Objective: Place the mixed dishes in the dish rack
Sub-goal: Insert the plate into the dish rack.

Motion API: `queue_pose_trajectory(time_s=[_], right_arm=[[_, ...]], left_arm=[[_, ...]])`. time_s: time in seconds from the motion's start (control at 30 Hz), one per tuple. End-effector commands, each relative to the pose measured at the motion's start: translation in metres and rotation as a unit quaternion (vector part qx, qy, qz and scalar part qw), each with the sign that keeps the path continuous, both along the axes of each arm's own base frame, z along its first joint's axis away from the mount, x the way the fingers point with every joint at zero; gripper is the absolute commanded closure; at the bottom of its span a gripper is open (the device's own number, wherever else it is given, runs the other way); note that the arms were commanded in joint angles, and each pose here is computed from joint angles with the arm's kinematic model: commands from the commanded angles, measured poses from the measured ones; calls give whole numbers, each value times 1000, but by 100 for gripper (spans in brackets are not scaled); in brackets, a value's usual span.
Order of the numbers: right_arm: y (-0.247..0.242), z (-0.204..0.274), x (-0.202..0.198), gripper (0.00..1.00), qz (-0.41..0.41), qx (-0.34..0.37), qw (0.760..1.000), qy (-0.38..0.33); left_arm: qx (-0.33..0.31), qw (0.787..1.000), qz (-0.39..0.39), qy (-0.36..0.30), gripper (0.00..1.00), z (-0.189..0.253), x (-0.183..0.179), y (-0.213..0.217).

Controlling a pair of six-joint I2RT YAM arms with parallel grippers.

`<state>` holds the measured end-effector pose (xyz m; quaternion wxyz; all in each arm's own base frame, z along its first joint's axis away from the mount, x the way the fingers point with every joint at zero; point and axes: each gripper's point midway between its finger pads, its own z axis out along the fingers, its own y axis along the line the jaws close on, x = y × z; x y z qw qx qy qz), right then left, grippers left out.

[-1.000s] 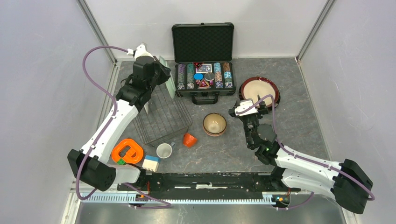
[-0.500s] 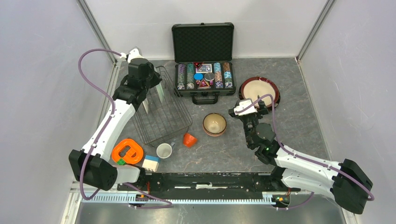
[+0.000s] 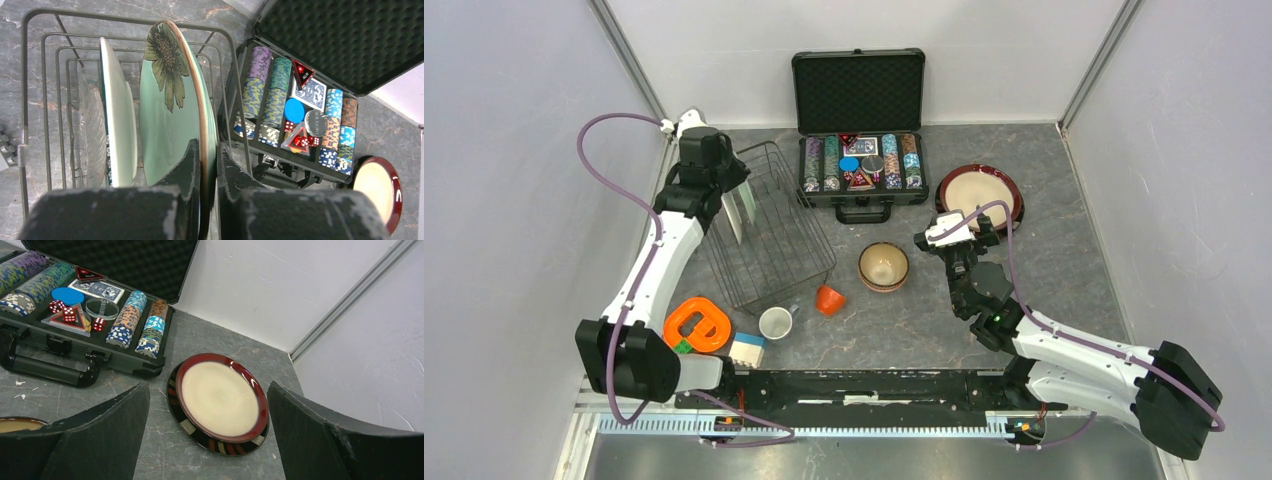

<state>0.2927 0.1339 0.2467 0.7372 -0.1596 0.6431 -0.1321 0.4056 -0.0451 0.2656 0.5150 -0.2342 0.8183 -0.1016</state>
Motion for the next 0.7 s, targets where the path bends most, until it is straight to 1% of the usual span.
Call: queue_pose_trajectory(time_s=[0.0,0.23,0.33,0.4,0.47,0.6,0.67], right_arm=[[0,0,1,9,0,14,1000,-1],[1,-1,2,9,0,14,1000,2],[2,-2,3,9,1,14,1000,3],[2,-3,3,9,2,13,1000,5],[3,-3,4,9,2,12,1000,6],[4,-3,4,9,3,12,1000,7],[4,-4,5,9,5,12,1000,9]], left_arm=[[-4,996,-12,-91,98,44,20,4],[-3,997,-6,-78,98,28,23,12],[-4,997,-26,-77,98,18,29,10],[-18,995,-45,-81,98,13,33,6],[-32,995,-43,-79,98,8,35,9],[-28,997,-36,-69,98,-2,35,16],[-31,996,-48,-63,98,-6,35,13]])
